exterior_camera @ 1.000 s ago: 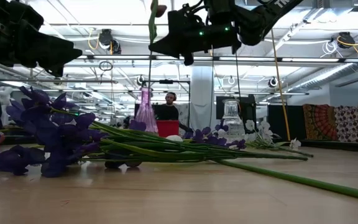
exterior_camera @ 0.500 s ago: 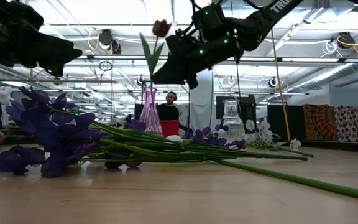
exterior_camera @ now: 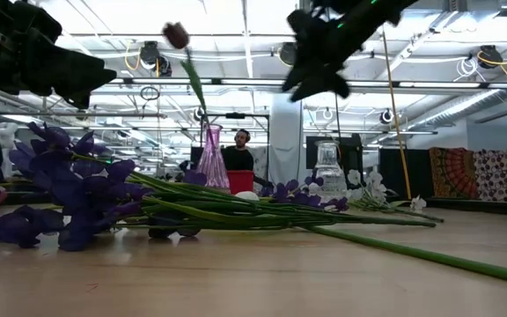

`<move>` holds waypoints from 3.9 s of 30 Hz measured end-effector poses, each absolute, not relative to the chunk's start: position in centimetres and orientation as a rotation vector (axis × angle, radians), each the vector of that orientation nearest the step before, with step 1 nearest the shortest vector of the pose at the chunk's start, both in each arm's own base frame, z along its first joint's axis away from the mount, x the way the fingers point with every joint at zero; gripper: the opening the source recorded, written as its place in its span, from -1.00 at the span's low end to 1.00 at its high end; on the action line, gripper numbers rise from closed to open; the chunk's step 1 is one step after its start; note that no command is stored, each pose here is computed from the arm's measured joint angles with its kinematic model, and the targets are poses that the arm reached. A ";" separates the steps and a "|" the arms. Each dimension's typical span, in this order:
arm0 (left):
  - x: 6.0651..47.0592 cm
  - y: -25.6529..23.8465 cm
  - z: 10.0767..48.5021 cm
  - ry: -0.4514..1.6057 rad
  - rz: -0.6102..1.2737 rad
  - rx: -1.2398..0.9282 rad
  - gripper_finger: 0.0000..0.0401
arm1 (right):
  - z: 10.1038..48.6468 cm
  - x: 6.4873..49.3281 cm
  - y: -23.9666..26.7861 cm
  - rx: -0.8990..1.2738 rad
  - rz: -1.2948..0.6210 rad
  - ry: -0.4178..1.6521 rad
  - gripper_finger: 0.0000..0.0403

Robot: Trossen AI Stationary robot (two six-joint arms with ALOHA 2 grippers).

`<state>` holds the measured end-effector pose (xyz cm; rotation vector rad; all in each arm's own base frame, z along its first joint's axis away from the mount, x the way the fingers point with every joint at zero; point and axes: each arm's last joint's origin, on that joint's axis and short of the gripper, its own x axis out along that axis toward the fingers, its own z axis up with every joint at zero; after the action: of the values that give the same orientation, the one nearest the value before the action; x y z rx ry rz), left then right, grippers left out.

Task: Sort flowers into vase by color
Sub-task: Put the right red flower into the transparent purple vase, then put the red flower into the transparent purple vase

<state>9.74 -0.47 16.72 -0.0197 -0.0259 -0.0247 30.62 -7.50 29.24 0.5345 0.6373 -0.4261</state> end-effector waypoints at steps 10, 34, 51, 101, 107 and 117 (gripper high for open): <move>9.7 -0.5 16.7 -0.027 -0.025 -0.020 -0.24 | 30.9 25.9 -2.8 0.788 -0.546 0.800 -0.84; 9.6 0.1 20.5 0.035 0.228 -0.706 -0.40 | 22.5 18.6 7.4 0.919 -0.568 1.033 -1.00; 20.6 -3.4 25.3 0.929 0.724 -0.888 -0.64 | 21.2 9.4 3.1 0.835 -0.388 0.927 -1.00; 12.9 -8.8 13.2 1.256 1.246 -1.234 -0.61 | 21.8 9.5 2.5 0.792 -0.429 0.758 -1.00; 13.1 -8.9 13.2 1.233 1.202 -1.218 -0.94 | 22.0 10.1 2.7 0.813 -0.431 0.722 -1.00; 15.3 -8.8 16.6 0.790 0.953 -1.120 -0.98 | 21.5 10.8 2.8 0.741 -0.491 0.733 -1.00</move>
<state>15.31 -8.84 16.59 -1.1201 0.7902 0.9526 10.82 2.81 21.51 0.7409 0.7329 -0.4908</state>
